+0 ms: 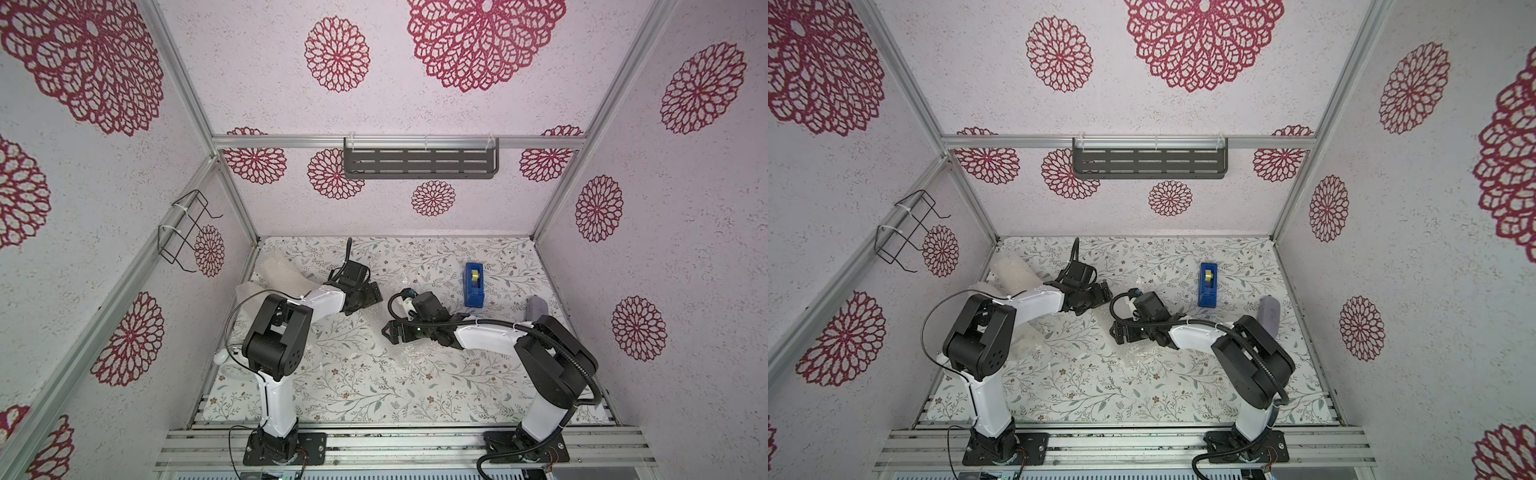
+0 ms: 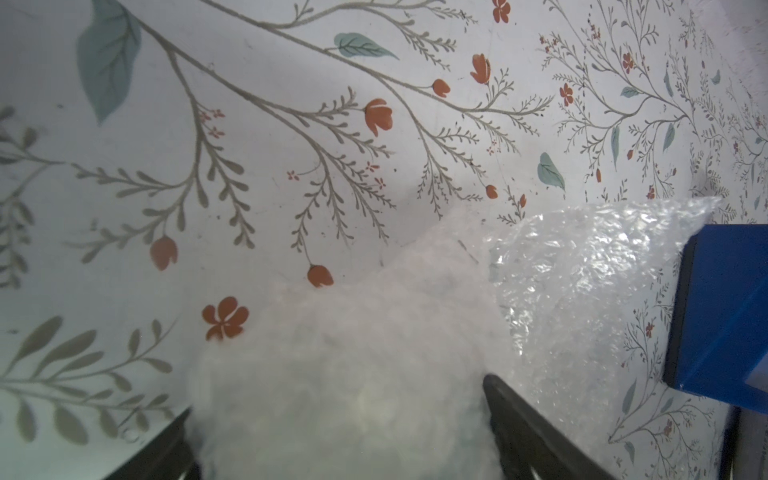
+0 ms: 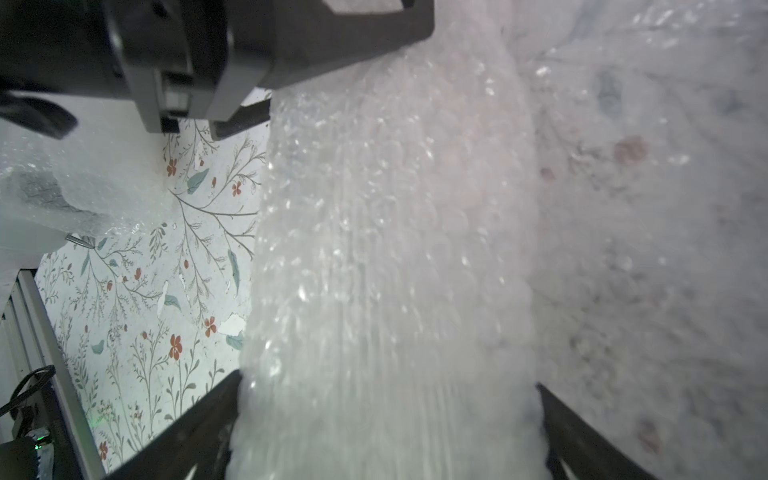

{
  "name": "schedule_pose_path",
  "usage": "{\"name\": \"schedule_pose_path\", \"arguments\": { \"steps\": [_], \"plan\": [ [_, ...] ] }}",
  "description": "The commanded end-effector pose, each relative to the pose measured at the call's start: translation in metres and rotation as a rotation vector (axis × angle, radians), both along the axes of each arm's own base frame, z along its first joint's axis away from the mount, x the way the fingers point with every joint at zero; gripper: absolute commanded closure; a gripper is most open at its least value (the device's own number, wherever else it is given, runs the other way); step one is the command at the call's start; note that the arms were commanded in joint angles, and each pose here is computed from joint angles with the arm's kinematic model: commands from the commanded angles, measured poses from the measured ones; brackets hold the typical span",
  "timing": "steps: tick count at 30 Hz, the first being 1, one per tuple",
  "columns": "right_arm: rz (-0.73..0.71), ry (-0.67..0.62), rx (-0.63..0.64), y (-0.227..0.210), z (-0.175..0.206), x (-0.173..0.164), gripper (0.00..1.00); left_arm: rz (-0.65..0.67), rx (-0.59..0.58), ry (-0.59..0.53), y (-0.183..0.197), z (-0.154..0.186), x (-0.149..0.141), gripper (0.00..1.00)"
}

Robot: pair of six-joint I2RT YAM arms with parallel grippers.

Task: Wrap vases in bubble wrap
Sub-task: Wrap the vase in bubble wrap.

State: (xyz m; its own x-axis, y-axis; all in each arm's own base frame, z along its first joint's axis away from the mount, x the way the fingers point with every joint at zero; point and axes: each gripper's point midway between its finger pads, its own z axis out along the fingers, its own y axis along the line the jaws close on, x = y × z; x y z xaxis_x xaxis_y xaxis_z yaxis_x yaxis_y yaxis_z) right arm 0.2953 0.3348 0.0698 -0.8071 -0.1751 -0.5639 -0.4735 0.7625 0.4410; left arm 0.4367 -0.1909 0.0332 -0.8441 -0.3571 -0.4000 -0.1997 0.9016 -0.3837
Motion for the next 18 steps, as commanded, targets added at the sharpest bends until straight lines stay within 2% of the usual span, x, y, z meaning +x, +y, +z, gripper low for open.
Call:
{"name": "schedule_pose_path", "arguments": {
  "steps": [1, 10, 18],
  "plan": [
    [0.008, 0.005, -0.062, -0.015, 0.002, -0.014, 0.01, 0.038, 0.127, 0.117, 0.029, -0.039, -0.024, 0.08],
    [-0.027, -0.046, -0.1, -0.037, 0.028, -0.02, 0.01, 0.041, 0.121, 0.107, 0.029, -0.037, -0.024, 0.09],
    [-0.086, -0.168, -0.15, -0.054, 0.069, -0.007, 0.01, 0.037, 0.107, 0.101, 0.024, -0.036, -0.023, 0.09]
  ]
}}
